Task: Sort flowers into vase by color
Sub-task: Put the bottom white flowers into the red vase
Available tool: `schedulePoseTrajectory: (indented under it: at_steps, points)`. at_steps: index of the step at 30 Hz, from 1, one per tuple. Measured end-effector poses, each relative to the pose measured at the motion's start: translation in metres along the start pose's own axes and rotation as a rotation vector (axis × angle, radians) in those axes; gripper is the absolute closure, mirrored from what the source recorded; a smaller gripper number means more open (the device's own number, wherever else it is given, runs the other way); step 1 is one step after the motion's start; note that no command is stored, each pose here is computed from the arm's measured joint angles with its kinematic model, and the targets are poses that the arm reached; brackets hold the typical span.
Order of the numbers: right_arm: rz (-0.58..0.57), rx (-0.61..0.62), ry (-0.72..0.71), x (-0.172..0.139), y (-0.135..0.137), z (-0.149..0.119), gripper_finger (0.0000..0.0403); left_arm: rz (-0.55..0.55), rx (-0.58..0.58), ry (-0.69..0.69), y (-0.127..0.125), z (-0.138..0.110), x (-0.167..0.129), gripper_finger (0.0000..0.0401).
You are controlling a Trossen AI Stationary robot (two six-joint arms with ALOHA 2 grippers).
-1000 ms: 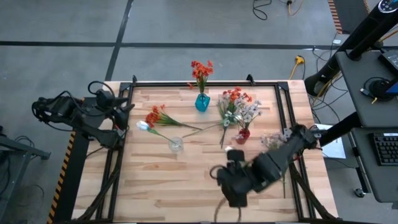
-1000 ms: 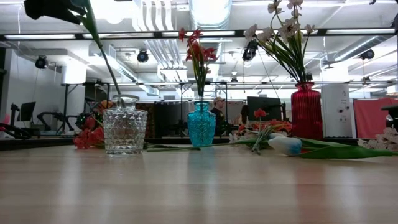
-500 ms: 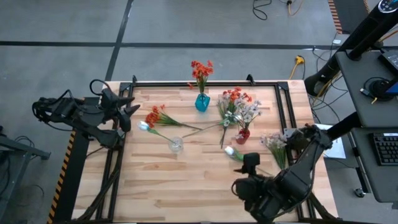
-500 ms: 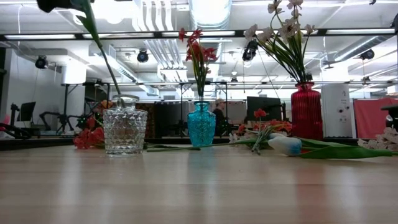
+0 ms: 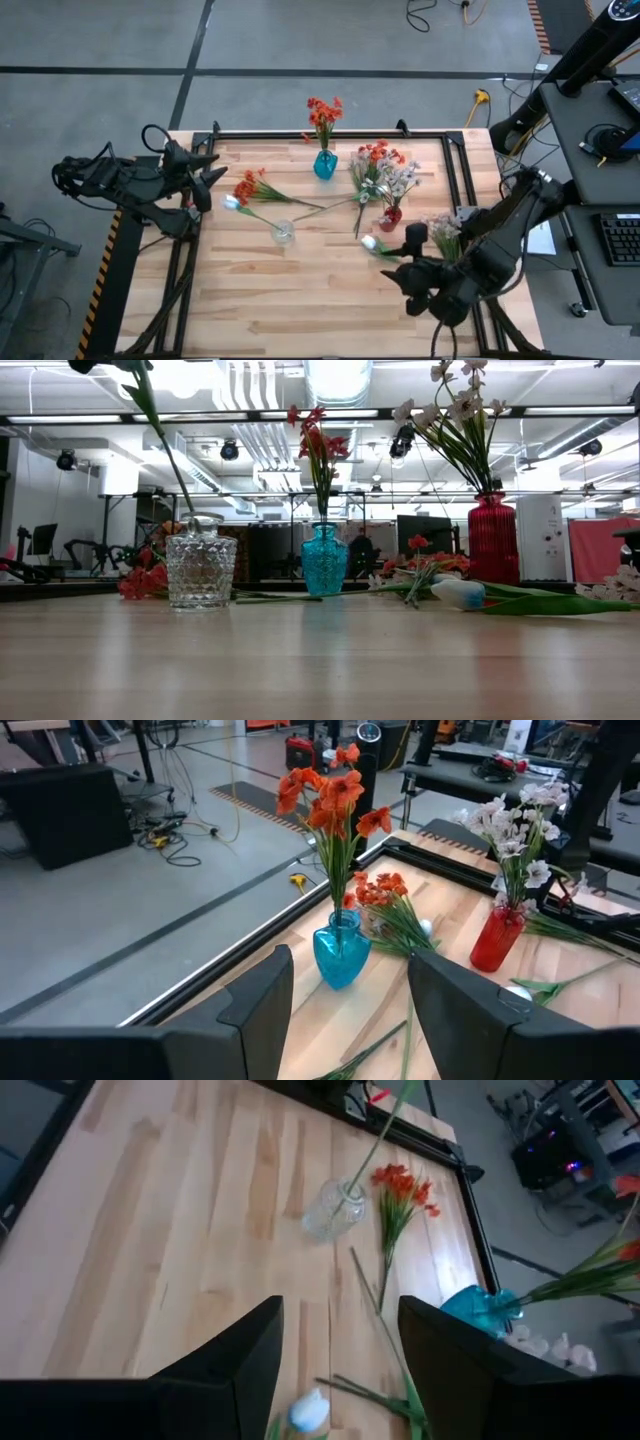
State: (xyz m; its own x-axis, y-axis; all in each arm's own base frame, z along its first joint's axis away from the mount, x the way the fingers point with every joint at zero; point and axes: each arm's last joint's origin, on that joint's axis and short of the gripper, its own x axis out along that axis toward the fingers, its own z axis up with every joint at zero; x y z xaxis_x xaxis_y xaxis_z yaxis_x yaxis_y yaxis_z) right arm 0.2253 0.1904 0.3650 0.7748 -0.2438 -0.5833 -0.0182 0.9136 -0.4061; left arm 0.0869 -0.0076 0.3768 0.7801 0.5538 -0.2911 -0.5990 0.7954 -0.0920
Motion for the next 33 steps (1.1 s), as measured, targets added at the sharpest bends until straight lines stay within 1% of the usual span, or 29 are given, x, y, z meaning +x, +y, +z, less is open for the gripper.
schedulePoseTrajectory:
  at_steps: [6,11,24,26,30,33]
  points:
    - [0.019,0.039,-0.059,0.004,-0.003,-0.024,0.0211,0.0,0.001,0.001,0.0,0.0,0.0,0.0219]
    - [0.024,0.059,-0.077,0.004,-0.008,-0.038,0.0211,0.0,0.001,0.001,0.0,0.0,0.0,0.0219]
    - [0.033,0.091,-0.104,0.002,-0.011,-0.042,0.0211,0.002,0.004,0.003,-0.001,0.0,0.001,0.0219]
    - [0.036,0.134,-0.108,0.002,-0.011,-0.041,0.0211,0.002,0.005,0.003,-0.001,0.0,0.001,0.0219]
    - [0.057,0.312,-0.116,0.002,-0.012,-0.038,0.0211,0.001,-0.002,0.007,-0.003,-0.001,0.002,0.0219]
    - [0.091,0.374,-0.106,0.001,-0.012,-0.037,0.0211,0.005,0.007,0.014,-0.005,-0.001,0.004,0.0219]
